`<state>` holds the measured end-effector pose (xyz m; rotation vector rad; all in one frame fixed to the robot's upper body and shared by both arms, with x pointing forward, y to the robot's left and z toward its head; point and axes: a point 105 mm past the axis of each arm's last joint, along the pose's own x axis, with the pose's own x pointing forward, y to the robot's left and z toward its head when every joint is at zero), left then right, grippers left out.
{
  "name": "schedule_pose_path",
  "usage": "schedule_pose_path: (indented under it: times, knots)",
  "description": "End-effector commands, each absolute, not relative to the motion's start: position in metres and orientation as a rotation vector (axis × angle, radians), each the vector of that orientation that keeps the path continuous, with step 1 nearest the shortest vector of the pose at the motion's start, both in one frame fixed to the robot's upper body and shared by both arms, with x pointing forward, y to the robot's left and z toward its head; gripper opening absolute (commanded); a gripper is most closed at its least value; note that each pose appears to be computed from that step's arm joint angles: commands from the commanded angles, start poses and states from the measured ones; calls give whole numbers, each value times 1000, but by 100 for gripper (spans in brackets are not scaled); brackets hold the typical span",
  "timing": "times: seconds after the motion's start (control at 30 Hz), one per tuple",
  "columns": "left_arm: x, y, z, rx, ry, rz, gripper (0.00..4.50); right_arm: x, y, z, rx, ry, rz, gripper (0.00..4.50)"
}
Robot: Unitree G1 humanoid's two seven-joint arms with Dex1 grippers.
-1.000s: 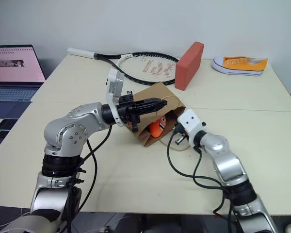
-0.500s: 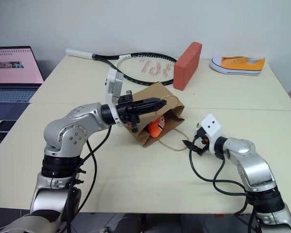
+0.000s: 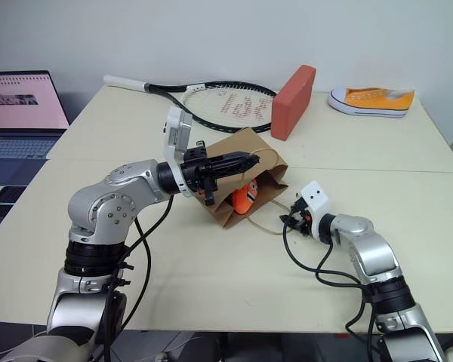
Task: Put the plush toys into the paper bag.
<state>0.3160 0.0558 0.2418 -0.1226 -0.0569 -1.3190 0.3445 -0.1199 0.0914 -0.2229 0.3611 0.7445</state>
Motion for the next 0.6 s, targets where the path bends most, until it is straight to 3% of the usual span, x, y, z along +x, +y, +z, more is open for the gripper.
schedule_pose_path:
  times: [0.03,0.1,0.3,0.6]
  knots:
    - [310,57,256,-88,-124,-1329,0,345,-120,100,-222,338,753,54]
    - [309,57,259,-86,-130,-1330,0,343,-119,104,-208,329,758,5]
    - [315,64,279,-52,-171,-1314,0,328,-121,141,-98,275,784,5]
    - [332,81,318,89,-245,-1268,0,284,-138,231,5,199,894,5]
